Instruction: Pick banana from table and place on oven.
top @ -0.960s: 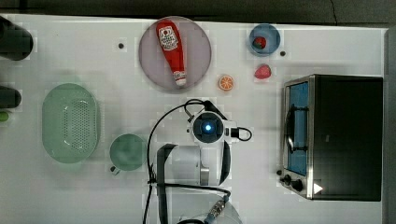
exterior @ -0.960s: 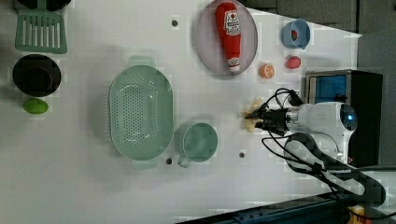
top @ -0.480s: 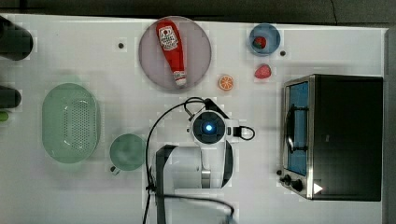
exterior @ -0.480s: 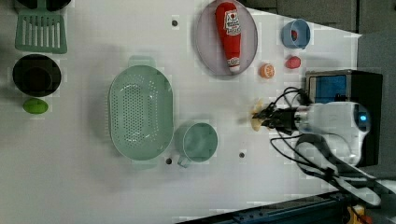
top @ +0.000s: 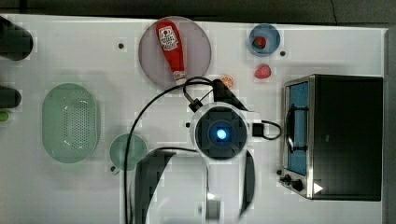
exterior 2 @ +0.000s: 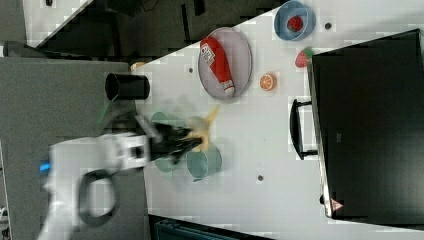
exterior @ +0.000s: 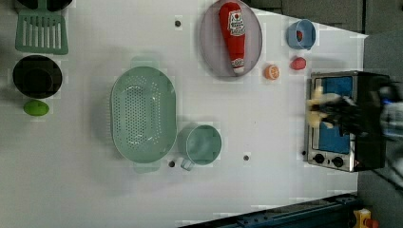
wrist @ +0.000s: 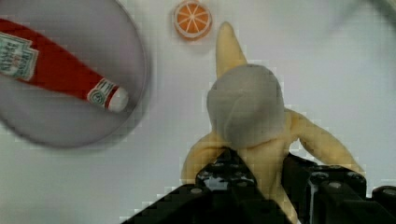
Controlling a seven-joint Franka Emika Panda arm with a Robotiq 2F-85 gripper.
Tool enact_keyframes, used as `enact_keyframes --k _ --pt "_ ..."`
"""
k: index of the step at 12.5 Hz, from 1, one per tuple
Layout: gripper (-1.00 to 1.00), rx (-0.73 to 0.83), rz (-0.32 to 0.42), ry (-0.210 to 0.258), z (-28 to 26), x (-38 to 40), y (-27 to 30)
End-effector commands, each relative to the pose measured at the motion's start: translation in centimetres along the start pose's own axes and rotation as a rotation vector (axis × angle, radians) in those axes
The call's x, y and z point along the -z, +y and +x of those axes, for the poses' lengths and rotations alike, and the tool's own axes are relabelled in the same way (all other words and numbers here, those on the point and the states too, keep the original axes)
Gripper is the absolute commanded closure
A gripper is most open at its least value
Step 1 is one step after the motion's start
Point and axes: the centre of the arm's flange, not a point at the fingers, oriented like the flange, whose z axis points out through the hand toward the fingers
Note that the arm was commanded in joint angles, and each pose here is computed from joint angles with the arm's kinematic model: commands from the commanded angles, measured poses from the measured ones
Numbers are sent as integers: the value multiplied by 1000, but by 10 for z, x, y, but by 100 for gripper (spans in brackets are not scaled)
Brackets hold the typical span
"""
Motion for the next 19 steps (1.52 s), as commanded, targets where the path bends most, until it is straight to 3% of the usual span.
enact_keyframes --k 1,4,6,12,15,19 --pt "47 -40 -40 -17 9 65 3" --pt "47 -71 -59 -38 28 113 8" --pt "47 -116 -34 -19 55 129 17" --pt "47 -117 -64 -58 143 97 106" --pt "47 -15 -79 -41 185 69 156" --pt "47 110 -122 27 235 25 215"
